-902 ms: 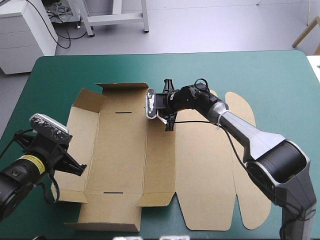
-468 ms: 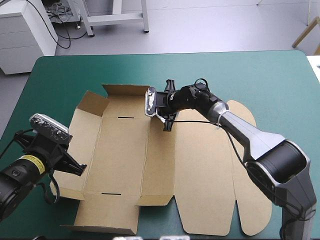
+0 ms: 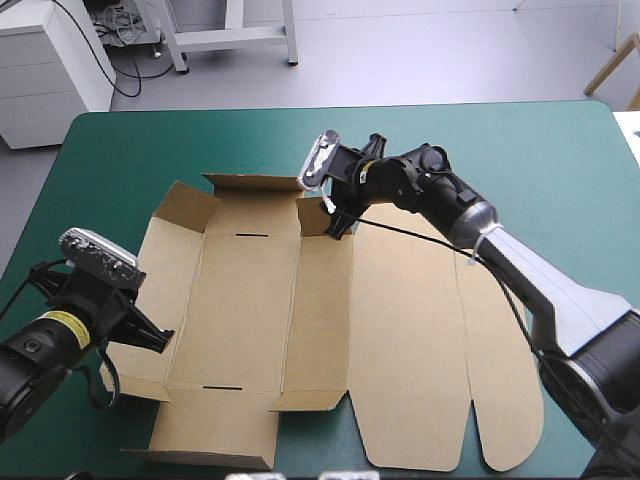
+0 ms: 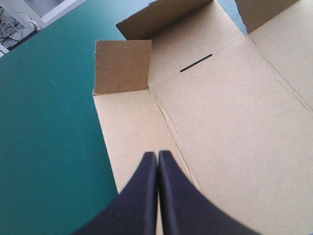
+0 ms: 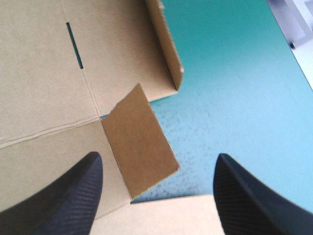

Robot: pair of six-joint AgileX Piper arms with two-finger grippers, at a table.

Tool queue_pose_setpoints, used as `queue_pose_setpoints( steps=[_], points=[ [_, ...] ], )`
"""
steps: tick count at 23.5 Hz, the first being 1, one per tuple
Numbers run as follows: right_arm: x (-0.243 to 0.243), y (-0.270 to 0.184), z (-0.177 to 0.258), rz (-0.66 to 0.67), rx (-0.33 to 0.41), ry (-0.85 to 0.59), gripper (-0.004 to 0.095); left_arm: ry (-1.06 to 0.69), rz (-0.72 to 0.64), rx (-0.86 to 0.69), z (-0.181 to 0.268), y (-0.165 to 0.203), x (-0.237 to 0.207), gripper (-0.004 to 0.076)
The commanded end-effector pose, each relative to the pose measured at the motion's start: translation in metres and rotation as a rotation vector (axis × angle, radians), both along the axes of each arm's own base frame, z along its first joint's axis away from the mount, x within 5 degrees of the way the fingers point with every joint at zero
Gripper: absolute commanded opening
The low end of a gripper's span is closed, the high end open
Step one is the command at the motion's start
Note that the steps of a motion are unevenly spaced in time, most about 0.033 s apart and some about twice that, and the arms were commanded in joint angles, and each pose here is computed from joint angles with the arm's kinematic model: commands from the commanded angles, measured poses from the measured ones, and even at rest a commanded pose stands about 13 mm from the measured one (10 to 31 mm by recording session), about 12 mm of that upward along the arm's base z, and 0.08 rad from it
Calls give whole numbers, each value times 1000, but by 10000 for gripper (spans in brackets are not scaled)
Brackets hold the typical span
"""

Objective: Fold the box

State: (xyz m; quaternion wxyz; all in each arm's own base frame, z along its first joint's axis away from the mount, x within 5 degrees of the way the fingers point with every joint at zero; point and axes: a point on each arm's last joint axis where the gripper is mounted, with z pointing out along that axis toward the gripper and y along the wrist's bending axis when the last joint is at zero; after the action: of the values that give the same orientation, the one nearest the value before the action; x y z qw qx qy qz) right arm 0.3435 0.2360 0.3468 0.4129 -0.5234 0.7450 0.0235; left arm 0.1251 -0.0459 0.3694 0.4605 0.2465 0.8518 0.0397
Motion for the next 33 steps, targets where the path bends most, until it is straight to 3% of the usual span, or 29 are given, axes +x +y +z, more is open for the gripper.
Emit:
queue_pose_setpoints(
  steps=[1, 5, 8, 9, 16, 19, 21, 23, 26, 30, 33],
  points=[
    [-19, -24, 53, -160, 107, -53, 473, -73, -11, -43, 15, -1, 0, -10],
    [-28, -42, 64, -310, 94, -27, 287, -73, -11, -43, 15, -1, 0, -10],
    [-29, -60, 69, -444, 69, -29, 92, -73, -11, -43, 15, -1, 0, -10],
    [-30, -75, 73, -530, 83, -5, -22, -73, -11, -43, 15, -1, 0, -10],
    [-39, -171, 95, -824, 207, 129, -19, -75, -11, -44, 15, -1, 0, -10],
    [-57, -213, 106, -855, 228, 176, -19, -69, -2, -68, 15, -2, 0, -10],
    [-66, -229, 111, -881, 286, 204, -19, -65, 14, -95, 15, -2, 0, -10],
    [-73, -230, 117, -825, 340, 219, -19, -62, 55, -148, 15, -1, 1, -10],
    [-77, -223, 118, -753, 364, 234, -19, -48, 107, -236, 16, -2, 1, -10],
    [-83, -221, 95, -741, 347, 315, -19, -43, 146, -270, 17, 0, 1, -10],
    [-93, -221, 67, -728, 292, 369, -19, -39, 184, -249, 19, 4, 1, -10]
  ],
)
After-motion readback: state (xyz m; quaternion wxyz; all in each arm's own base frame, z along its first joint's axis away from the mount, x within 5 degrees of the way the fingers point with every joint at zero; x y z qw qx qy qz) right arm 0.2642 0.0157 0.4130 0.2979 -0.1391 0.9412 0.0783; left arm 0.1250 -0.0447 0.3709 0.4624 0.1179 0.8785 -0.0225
